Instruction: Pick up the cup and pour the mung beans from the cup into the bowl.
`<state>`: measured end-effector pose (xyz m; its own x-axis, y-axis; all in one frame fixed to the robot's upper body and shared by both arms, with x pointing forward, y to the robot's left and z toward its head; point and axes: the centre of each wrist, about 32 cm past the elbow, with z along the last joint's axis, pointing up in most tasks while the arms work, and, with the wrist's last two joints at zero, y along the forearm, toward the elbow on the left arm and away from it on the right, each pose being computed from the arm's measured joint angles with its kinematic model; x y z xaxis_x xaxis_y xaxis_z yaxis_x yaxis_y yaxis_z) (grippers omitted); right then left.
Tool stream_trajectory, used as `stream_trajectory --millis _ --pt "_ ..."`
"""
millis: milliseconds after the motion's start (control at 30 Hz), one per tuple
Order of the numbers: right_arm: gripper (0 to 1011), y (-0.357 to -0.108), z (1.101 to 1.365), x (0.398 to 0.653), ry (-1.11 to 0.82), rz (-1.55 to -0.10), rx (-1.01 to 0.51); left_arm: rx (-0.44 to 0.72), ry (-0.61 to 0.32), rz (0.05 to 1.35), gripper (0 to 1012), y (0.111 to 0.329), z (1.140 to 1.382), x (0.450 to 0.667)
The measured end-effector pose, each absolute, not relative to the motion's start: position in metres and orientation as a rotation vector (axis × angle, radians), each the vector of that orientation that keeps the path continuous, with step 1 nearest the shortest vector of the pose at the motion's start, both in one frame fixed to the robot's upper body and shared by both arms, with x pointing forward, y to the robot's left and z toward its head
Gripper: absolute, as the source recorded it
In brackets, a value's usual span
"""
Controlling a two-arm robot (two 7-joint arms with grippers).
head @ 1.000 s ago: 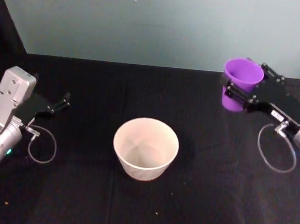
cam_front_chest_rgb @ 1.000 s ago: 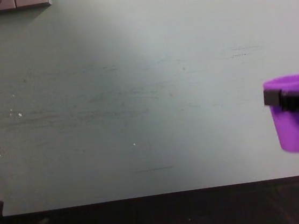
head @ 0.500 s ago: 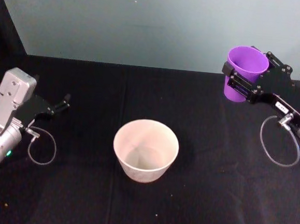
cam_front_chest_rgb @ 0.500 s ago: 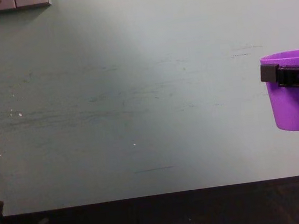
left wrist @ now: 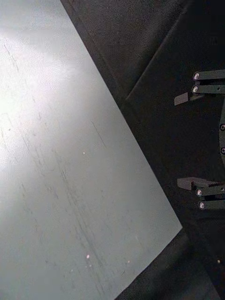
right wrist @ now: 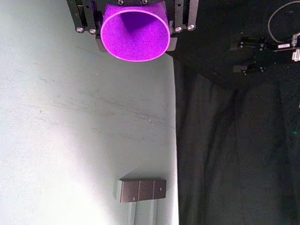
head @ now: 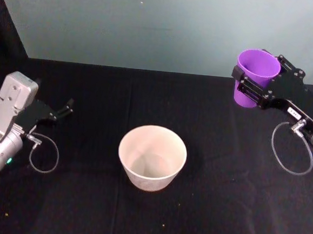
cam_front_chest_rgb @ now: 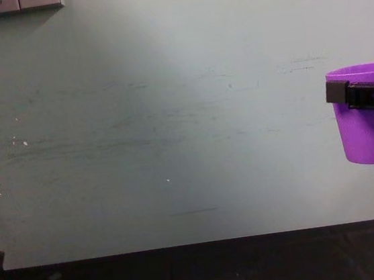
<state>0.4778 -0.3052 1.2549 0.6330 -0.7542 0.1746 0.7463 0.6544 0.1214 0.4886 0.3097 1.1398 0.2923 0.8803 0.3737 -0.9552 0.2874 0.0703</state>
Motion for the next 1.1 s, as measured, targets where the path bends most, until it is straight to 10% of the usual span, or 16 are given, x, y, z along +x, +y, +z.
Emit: stream_trajectory --millis 1100 --pt "755 -0.3051 1.2552 0.4777 -0.215 -0.858 0.037 0.305 -0.285 1.248 1000 0.3097 1.1398 0.4886"
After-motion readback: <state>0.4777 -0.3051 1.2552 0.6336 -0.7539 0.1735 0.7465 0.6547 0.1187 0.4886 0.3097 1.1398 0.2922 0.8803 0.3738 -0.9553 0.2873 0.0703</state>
